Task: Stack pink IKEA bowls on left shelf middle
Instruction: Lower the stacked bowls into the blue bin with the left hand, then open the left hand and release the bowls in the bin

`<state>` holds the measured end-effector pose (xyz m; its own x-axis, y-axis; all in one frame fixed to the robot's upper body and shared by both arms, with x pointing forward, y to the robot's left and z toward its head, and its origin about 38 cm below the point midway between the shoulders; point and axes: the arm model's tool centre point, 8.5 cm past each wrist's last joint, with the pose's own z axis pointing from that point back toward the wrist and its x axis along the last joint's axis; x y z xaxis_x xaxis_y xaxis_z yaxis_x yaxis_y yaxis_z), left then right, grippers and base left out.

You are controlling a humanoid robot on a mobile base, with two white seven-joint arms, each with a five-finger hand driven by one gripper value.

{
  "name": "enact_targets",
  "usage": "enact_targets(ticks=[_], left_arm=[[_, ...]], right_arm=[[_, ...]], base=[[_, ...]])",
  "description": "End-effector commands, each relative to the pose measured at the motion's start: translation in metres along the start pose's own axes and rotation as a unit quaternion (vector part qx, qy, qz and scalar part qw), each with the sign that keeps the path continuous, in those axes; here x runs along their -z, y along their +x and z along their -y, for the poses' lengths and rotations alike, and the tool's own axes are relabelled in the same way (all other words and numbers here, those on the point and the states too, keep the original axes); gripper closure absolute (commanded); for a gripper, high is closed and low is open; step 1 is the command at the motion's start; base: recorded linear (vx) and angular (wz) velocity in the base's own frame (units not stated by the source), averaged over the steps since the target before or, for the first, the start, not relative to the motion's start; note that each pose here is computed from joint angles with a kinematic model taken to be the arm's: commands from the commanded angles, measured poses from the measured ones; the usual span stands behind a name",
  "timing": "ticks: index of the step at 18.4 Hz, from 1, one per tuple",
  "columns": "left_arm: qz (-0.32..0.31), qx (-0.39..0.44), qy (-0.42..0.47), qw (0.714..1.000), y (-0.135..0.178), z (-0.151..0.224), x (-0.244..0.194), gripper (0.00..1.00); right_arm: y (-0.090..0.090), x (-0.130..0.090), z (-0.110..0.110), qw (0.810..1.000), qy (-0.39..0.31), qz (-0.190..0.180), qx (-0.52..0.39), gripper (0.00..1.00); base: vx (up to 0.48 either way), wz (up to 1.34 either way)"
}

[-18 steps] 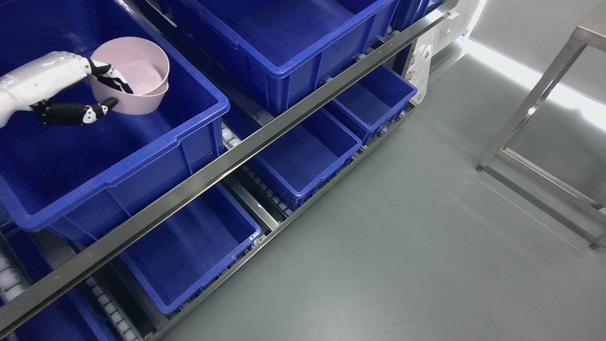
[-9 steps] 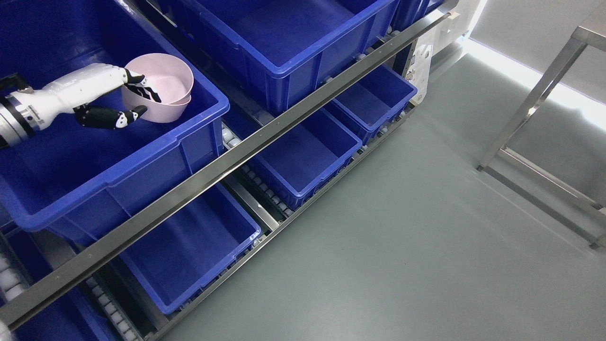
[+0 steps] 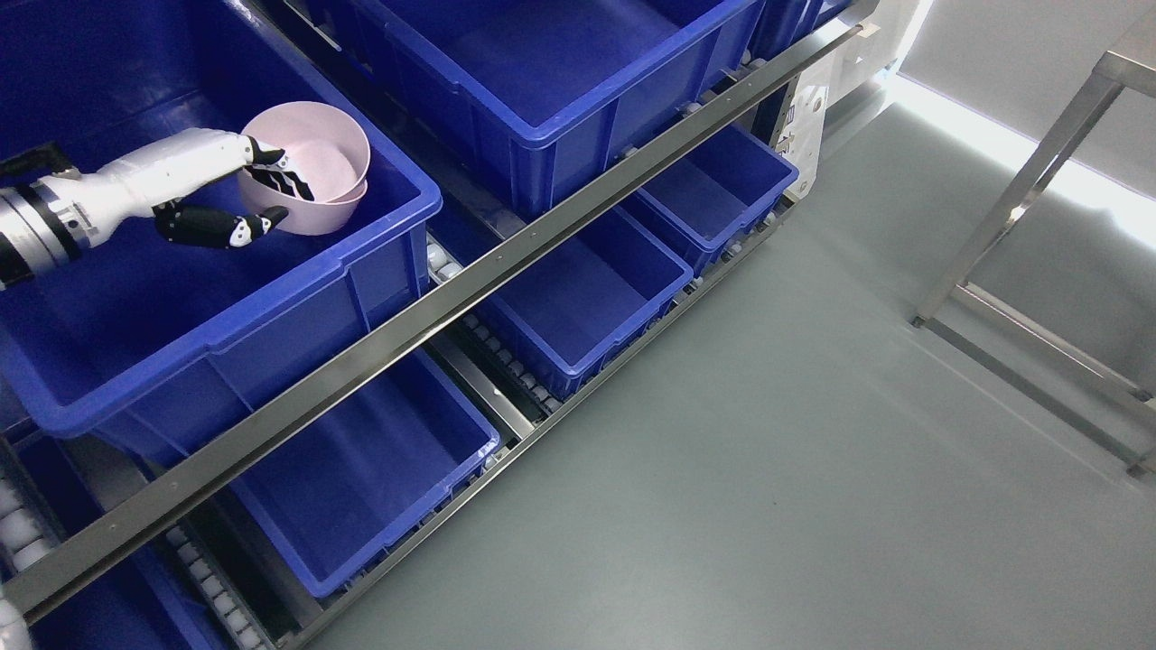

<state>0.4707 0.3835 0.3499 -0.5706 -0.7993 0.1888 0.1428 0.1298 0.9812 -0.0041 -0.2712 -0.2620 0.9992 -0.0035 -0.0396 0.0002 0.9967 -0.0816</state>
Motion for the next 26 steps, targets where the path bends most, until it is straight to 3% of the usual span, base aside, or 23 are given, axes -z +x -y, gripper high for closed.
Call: enact_targets(ticks=[1,7,10,14,16,21,24,26], left_arm=[[-0.046,0.004,0.013,0.999,-0.028,-0.031,-0.032,0.41],[-0.059,0.009,0.024,0.998,-0.034,-0.042,-0.045,0.20],[-0.057,0.008,0.022,0.998,-0.033,-0.039,-0.044,0.00],[-0.045,0.004,0.024,0.999,-0.029,-0.036,-0.036,0.00],[-0.040,0.005,0.012,0.999,-0.026,-0.029,-0.027,0.06],[0.035,-0.067,0.089,0.993,0.012,-0.002,0.028,0.06],[0.085,-0.098,0.158,0.979,0.050,0.004,0.060,0.06],[0.104,-0.110,0.159,0.976,0.064,0.016,0.071,0.05]], right_arm=[[-0.007,0.001,0.011,1.000,-0.008,0.005,0.005,0.00],[-0.007,0.001,0.011,1.000,-0.008,0.005,0.006,0.00],[-0.007,0.001,0.011,1.000,-0.008,0.005,0.006,0.00],[-0.007,0.001,0.011,1.000,-0.008,0.005,0.005,0.00],[-0.007,0.001,0.011,1.000,-0.008,0.005,0.006,0.00],[-0.007,0.001,0.011,1.000,-0.008,0.005,0.005,0.00],[-0.007,0.001,0.011,1.000,-0.008,0.005,0.005,0.00],[-0.007,0.001,0.011,1.000,-0.008,0.005,0.006,0.00]], base=[[0.000,0.00],[0.000,0.00],[0.001,0.03],[0.014,0.11],[0.010,0.11],[0.017,0.17],[0.025,0.26],[0.031,0.29]])
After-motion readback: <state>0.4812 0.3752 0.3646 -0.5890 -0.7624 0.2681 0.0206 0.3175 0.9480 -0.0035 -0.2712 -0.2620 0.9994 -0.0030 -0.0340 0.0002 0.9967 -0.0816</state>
